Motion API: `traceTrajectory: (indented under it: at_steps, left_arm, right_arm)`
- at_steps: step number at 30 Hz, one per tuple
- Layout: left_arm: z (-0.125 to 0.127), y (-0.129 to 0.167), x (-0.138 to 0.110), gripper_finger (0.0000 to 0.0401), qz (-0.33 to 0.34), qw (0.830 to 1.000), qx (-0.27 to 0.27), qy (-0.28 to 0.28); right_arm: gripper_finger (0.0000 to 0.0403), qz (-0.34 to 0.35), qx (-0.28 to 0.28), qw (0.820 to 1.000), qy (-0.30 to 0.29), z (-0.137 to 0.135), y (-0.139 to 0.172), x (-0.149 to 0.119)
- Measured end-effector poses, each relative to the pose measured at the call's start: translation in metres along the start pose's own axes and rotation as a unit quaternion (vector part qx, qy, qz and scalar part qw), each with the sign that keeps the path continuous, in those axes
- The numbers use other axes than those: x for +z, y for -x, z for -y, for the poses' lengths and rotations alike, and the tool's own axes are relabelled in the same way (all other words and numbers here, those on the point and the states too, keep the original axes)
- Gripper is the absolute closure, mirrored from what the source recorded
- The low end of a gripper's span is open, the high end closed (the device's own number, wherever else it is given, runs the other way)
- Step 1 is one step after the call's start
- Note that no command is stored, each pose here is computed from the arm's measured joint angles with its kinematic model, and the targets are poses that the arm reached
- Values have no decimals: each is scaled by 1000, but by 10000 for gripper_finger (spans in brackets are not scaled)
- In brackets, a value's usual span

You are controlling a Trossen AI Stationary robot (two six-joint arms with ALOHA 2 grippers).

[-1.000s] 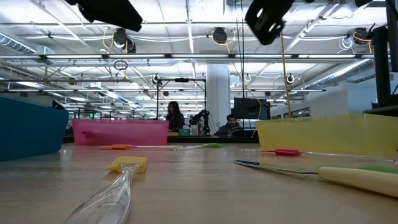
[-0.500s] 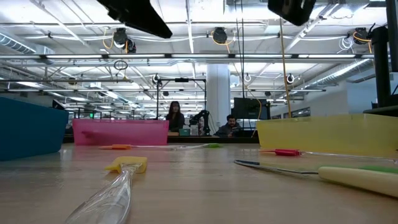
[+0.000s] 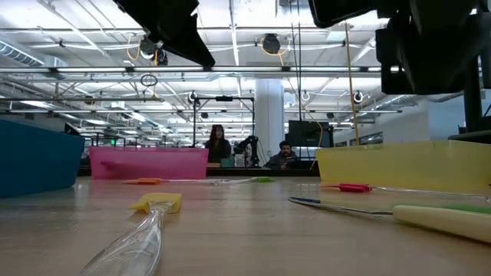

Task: Pick & Place Kitchen Items
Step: Put the kitchen knife into the blue bin

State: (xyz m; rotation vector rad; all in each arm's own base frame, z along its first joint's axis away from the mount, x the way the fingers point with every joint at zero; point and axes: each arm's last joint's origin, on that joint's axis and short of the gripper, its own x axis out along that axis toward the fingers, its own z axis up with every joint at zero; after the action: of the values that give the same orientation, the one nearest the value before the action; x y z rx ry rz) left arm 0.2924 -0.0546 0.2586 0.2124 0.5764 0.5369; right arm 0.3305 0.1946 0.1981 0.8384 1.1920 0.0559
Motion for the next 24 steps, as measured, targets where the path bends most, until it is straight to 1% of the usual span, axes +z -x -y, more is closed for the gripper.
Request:
traceTrajectory:
  at_steps: [2, 6, 11, 15, 17, 21, 24]
  left_arm:
    - [0, -1, 0, 258, -3, 1000, -18, 4]
    - [1, -2, 0, 258, -10, 999, -52, 13]
    - [3, -3, -1, 258, -13, 998, -55, 36]
    - [3, -4, -1, 258, -15, 997, -55, 59]
    - [4, -4, -2, 258, -19, 995, -63, 73]
    - [6, -3, -3, 258, -20, 994, -69, 76]
    - [6, -3, -3, 258, -23, 993, -69, 89]
  right_arm:
    - [267, -11, -8, 1000, 14, 2, 6, 0]
    - [275, -10, -13, 999, 36, 3, 16, 1]
    - [284, -32, -46, 998, 35, 8, 16, -6]
    - [284, -44, -67, 997, 22, 10, 16, -12]
    - [285, -36, -71, 997, 16, 9, 16, -13]
    - [285, -13, -80, 996, 22, 6, 14, -19]
    - [285, -2, -92, 995, 26, 6, 9, -23]
